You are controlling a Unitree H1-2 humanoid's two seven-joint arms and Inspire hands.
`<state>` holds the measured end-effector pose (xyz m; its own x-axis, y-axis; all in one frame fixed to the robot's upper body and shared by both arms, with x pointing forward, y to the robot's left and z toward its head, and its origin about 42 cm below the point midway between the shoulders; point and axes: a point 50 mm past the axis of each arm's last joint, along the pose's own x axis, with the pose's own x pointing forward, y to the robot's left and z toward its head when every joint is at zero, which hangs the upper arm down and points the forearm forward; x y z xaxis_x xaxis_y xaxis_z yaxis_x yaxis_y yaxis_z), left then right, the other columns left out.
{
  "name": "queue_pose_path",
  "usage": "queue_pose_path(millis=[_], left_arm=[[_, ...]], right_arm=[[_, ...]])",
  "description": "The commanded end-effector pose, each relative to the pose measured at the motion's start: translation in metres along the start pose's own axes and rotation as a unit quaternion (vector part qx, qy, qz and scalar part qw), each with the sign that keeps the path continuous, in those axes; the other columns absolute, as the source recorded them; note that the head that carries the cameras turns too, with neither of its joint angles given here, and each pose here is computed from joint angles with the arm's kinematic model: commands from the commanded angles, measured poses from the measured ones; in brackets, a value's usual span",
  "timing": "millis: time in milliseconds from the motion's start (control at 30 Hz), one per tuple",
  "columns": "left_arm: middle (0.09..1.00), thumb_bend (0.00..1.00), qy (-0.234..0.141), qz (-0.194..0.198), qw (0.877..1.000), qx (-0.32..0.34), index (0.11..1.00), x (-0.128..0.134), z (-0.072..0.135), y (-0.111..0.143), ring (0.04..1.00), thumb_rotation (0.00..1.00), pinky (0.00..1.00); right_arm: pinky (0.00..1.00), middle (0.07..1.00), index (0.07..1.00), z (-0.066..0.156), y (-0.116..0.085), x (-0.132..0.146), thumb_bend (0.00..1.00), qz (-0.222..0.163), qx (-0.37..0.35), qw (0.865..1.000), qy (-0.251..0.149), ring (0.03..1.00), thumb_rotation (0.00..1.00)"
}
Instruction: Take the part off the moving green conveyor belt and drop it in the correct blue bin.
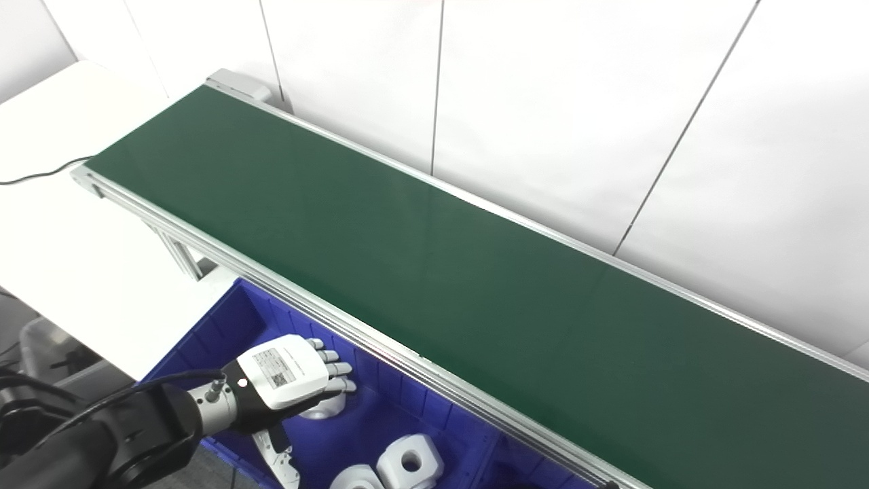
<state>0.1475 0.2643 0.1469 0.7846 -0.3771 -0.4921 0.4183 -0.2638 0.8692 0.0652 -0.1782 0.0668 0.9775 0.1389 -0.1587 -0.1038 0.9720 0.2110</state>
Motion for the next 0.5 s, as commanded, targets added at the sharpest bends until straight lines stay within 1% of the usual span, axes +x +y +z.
queue_pose_path(millis=[0,33,67,100,133,167,200,233,267,333,367,400,433,467], left_arm=[[0.906,1.0,-0.004,0.044,0.999,-0.02,0.858,-0.008,0.005,0.017,0.887,0.82,0.87],[0.902,1.0,-0.029,0.088,0.994,-0.058,0.856,-0.011,0.011,0.024,0.883,0.82,0.86],[0.819,1.0,-0.047,0.12,0.988,-0.086,0.796,-0.013,0.014,0.028,0.798,0.77,0.78],[0.765,1.0,-0.081,0.175,0.972,-0.136,0.758,-0.016,0.02,0.035,0.745,0.74,0.72],[0.75,1.0,-0.109,0.223,0.953,-0.175,0.749,-0.019,0.026,0.041,0.731,0.74,0.7],[0.717,1.0,-0.128,0.258,0.936,-0.203,0.732,-0.021,0.031,0.045,0.695,0.73,0.65],[0.709,1.0,-0.148,0.29,0.918,-0.228,0.73,-0.022,0.036,0.05,0.686,0.74,0.64],[0.717,1.0,-0.158,0.306,0.908,-0.24,0.744,-0.023,0.039,0.053,0.693,0.73,0.64],[0.721,1.0,-0.172,0.334,0.889,-0.26,0.751,-0.023,0.044,0.057,0.696,0.72,0.64],[0.759,1.0,-0.185,0.37,0.864,-0.287,0.78,-0.02,0.049,0.06,0.72,0.72,0.65],[0.789,1.0,-0.187,0.383,0.852,-0.304,0.809,-0.017,0.053,0.059,0.747,0.73,0.67],[0.826,1.0,-0.189,0.392,0.842,-0.32,0.843,-0.012,0.054,0.056,0.78,0.75,0.69],[0.834,1.0,-0.189,0.398,0.832,-0.336,0.851,-0.006,0.056,0.053,0.787,0.76,0.7],[0.875,0.99,-0.186,0.402,0.826,-0.348,0.897,-0.001,0.058,0.051,0.831,0.77,0.73]], right_arm=[[1.0,1.0,1.0,0.007,0.001,0.003,0.9,0.006,0.003,1.0,-0.01,1.0,1.0],[1.0,1.0,1.0,0.006,0.0,0.004,0.9,0.006,0.003,1.0,-0.011,1.0,1.0],[1.0,1.0,1.0,0.006,-0.001,0.006,0.91,0.006,0.003,1.0,-0.012,0.997,1.0],[1.0,1.0,0.998,0.006,-0.001,0.008,0.92,0.004,0.001,1.0,-0.013,0.99,1.0],[1.0,1.0,0.997,0.006,-0.002,0.01,0.92,0.003,-0.002,1.0,-0.013,0.987,1.0],[1.0,1.0,0.993,0.005,-0.003,0.012,0.94,0.003,-0.005,1.0,-0.013,0.979,1.0],[1.0,1.0,0.992,0.006,-0.003,0.015,0.95,0.003,-0.009,1.0,-0.014,0.976,1.0],[0.99,1.0,0.988,0.006,-0.003,0.016,0.96,0.004,-0.011,1.0,-0.014,0.97,1.0],[0.99,1.0,0.986,0.006,-0.004,0.019,0.96,0.004,-0.014,1.0,-0.015,0.966,1.0],[0.98,0.999,0.977,0.007,-0.004,0.025,0.96,0.004,-0.019,1.0,-0.019,0.948,1.0],[0.96,0.994,0.972,0.007,-0.004,0.027,0.95,0.006,-0.025,0.999,-0.024,0.937,1.0],[0.95,0.987,0.969,0.008,-0.004,0.031,0.95,0.007,-0.034,0.999,-0.029,0.927,1.0],[0.95,0.986,0.968,0.009,-0.003,0.034,0.95,0.01,-0.044,0.998,-0.036,0.925,1.0],[0.94,0.98,0.969,0.009,-0.002,0.037,0.94,0.012,-0.054,0.998,-0.043,0.92,1.0]])
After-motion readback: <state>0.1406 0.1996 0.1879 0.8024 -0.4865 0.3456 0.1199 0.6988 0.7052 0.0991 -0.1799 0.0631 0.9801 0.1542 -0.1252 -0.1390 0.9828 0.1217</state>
